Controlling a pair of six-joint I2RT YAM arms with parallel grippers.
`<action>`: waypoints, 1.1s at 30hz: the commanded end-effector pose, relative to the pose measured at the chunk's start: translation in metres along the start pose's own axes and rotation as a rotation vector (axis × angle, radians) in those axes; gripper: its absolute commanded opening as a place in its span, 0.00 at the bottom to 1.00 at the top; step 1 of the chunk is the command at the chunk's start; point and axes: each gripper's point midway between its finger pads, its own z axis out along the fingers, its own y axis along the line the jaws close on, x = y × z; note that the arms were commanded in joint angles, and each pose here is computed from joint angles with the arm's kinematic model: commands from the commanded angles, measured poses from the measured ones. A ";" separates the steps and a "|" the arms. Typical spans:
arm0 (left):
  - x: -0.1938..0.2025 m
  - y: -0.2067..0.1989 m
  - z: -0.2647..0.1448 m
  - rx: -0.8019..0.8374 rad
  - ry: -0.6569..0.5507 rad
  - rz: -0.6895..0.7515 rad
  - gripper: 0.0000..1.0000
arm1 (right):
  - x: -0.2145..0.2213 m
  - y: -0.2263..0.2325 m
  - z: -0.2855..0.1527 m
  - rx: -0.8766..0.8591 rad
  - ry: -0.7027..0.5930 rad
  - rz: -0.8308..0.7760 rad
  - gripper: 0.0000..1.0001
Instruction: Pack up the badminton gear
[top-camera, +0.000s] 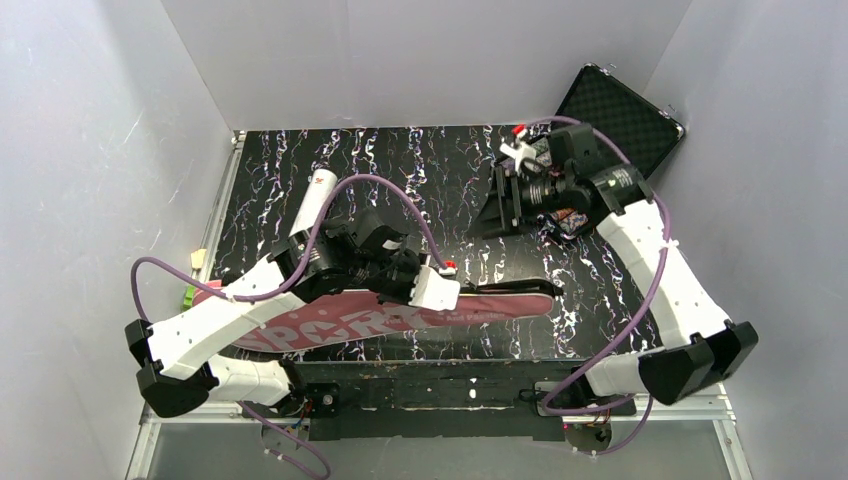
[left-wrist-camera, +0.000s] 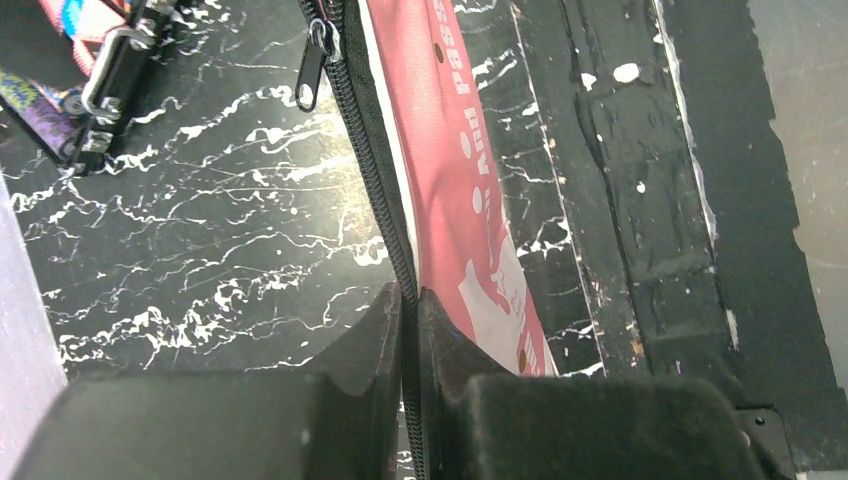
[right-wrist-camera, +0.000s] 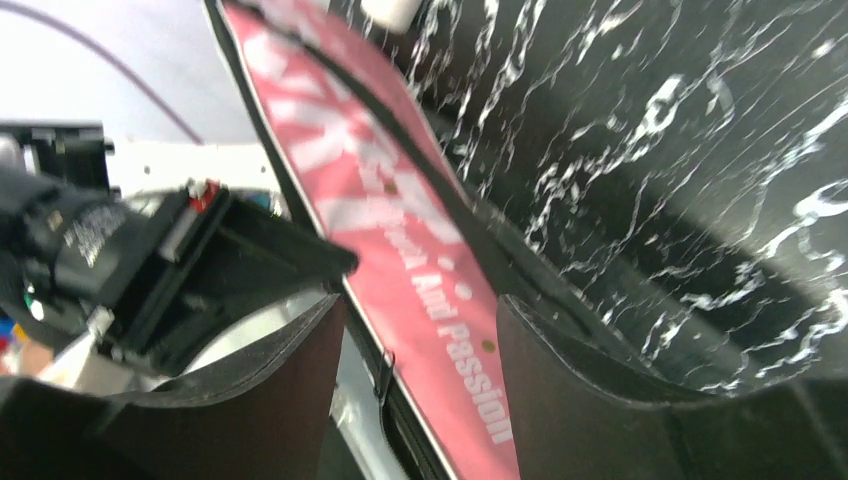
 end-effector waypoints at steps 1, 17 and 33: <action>-0.006 -0.003 -0.012 -0.012 -0.025 0.071 0.00 | 0.042 0.023 -0.003 -0.240 0.082 -0.045 0.66; -0.008 0.000 -0.017 -0.032 -0.025 0.083 0.00 | 0.078 0.030 0.026 -0.367 0.252 0.028 0.58; -0.007 0.001 -0.018 -0.040 -0.022 0.077 0.00 | 0.080 0.023 0.035 -0.353 0.248 0.060 0.18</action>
